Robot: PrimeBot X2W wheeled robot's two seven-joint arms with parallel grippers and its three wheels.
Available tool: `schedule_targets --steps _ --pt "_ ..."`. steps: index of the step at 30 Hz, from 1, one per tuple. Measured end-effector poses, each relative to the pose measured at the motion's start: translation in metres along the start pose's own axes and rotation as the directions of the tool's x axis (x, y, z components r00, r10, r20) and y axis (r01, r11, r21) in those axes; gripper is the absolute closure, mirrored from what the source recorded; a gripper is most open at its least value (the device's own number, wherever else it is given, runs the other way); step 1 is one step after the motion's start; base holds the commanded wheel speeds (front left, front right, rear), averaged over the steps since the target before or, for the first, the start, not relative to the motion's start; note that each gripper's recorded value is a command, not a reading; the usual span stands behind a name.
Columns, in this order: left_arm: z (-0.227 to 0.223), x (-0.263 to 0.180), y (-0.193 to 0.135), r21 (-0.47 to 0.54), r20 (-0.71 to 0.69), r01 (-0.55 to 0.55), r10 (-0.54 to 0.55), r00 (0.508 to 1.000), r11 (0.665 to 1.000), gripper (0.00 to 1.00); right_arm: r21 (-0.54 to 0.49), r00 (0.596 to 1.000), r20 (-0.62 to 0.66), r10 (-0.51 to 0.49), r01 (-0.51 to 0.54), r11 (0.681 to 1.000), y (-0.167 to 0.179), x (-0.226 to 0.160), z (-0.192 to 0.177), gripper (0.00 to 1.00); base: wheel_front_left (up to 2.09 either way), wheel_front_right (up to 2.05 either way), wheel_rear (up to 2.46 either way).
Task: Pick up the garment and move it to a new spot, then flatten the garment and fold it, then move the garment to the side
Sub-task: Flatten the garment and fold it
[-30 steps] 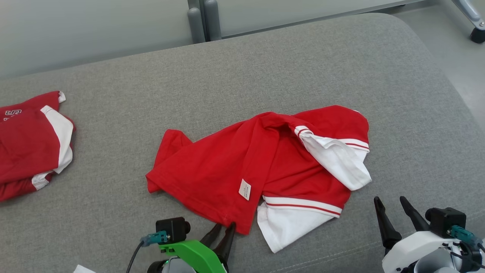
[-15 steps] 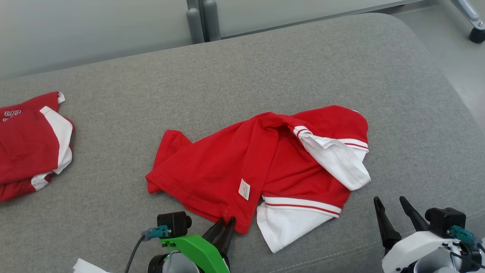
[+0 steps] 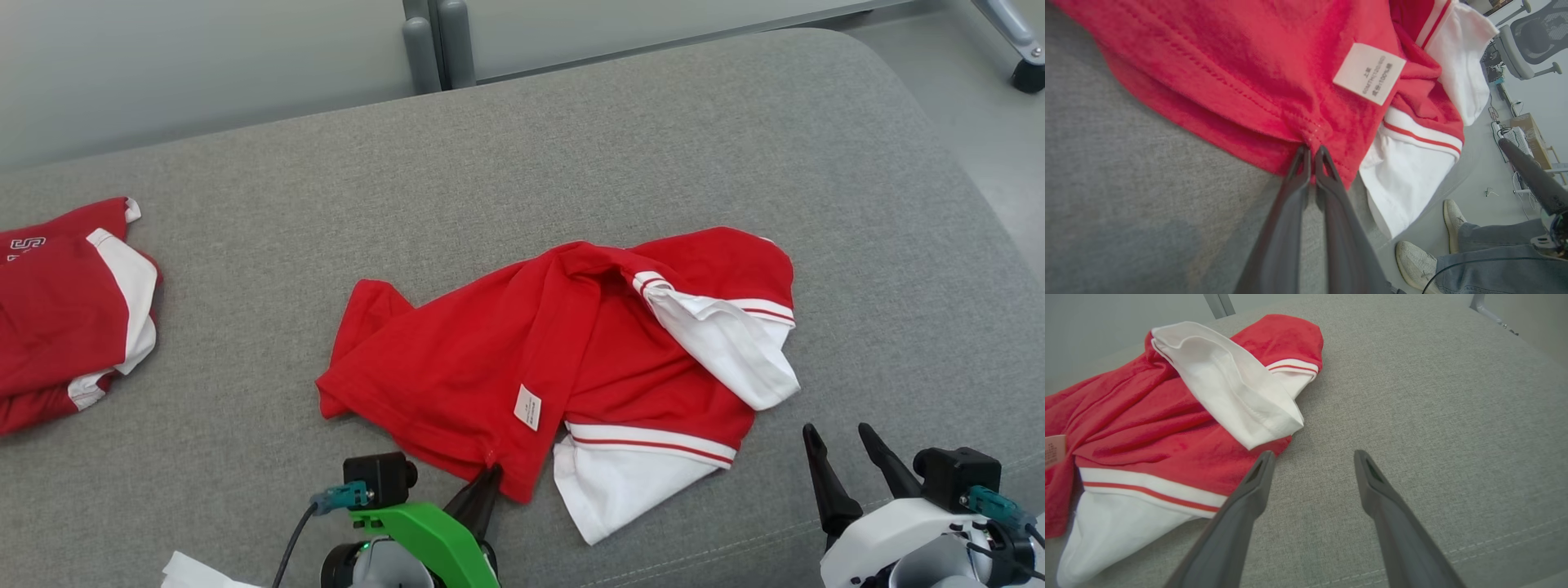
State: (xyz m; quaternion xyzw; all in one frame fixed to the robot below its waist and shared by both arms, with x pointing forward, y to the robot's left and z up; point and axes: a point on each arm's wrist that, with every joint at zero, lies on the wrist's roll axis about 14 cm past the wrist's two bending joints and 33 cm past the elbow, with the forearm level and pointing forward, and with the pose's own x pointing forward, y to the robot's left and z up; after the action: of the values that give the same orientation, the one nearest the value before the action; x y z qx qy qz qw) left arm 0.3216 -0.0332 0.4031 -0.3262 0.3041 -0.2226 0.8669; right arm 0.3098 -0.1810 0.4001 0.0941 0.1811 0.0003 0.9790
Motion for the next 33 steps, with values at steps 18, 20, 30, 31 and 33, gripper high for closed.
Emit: schedule_targets --steps 18,20,30,31,33 --pt "0.037 -0.003 -0.018 0.053 0.132 0.058 -0.065 0.989 0.997 1.00 -0.101 0.998 0.054 0.027 -0.022 0.995 -0.006 0.012 0.025 0.00 0.00 0.00 0.00" --pt "0.045 -0.006 -0.017 0.063 0.156 0.057 -0.067 0.986 0.996 1.00 -0.116 0.999 0.046 0.027 -0.022 0.993 -0.009 0.015 0.026 0.00 0.00 0.00 0.00" --pt "0.091 -0.024 -0.002 0.074 0.293 0.012 -0.033 0.956 0.997 1.00 -0.110 0.992 -0.047 0.115 -0.120 0.987 0.016 0.029 0.007 0.00 0.00 0.00 0.00" --pt "0.092 -0.025 -0.001 0.075 0.297 0.008 -0.030 0.955 0.997 1.00 -0.108 0.990 -0.059 0.125 -0.131 0.985 0.020 0.030 0.003 0.00 0.00 0.00 0.00" --pt "0.096 -0.028 0.000 0.076 0.307 0.007 -0.030 0.951 0.997 1.00 -0.108 0.987 -0.079 0.139 -0.147 0.983 0.024 0.033 -0.001 0.00 0.00 0.00 0.00"
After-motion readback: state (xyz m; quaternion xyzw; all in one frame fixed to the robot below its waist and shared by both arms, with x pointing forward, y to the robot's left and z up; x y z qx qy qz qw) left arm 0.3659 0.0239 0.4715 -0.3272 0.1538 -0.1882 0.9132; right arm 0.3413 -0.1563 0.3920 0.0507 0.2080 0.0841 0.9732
